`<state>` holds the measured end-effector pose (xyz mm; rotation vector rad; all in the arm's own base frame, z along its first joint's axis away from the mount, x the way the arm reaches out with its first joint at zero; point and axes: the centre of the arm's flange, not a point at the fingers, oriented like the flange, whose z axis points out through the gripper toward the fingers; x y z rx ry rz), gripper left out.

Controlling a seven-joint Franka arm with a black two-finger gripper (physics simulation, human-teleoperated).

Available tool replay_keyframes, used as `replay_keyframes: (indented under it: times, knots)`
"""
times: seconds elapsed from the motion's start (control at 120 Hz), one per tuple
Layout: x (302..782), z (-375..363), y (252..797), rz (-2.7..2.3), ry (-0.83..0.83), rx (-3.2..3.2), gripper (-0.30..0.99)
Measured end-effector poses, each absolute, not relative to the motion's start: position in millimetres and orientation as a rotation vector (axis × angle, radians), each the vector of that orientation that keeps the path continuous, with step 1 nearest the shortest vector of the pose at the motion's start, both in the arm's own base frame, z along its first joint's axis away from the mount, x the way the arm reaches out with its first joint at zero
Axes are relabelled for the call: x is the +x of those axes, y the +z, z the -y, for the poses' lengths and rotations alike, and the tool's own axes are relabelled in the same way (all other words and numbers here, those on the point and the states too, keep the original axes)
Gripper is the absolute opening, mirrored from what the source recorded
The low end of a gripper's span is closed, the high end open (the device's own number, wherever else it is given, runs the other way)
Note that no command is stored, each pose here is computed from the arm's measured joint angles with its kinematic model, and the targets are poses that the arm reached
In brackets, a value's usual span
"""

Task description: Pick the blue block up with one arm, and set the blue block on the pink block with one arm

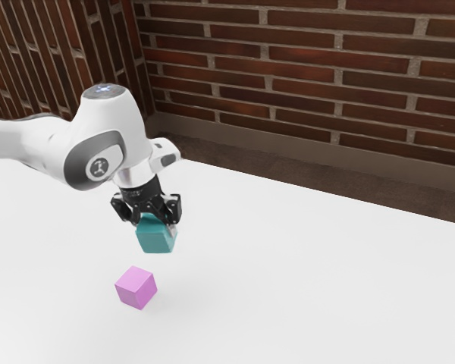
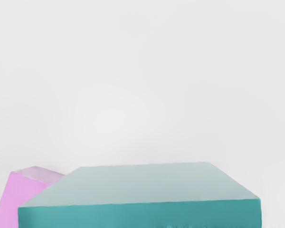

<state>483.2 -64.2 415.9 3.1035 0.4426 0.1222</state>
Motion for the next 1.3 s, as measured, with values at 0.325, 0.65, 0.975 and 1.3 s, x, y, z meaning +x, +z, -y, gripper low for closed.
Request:
replay_keyframes:
  times: [0.325, 0.65, 0.975, 1.3]
  knots:
    - [466.7, 10.9, 388.8, -0.174, -0.071, 3.168, 0.39]
    - [469.4, -4.2, 358.7, 0.09, -0.184, 3.149, 0.39]
    - [480.0, 2.8, 349.4, 0.243, -0.138, 3.119, 0.39]
    - [483.6, 2.1, 347.6, 0.243, -0.085, 3.103, 0.39]
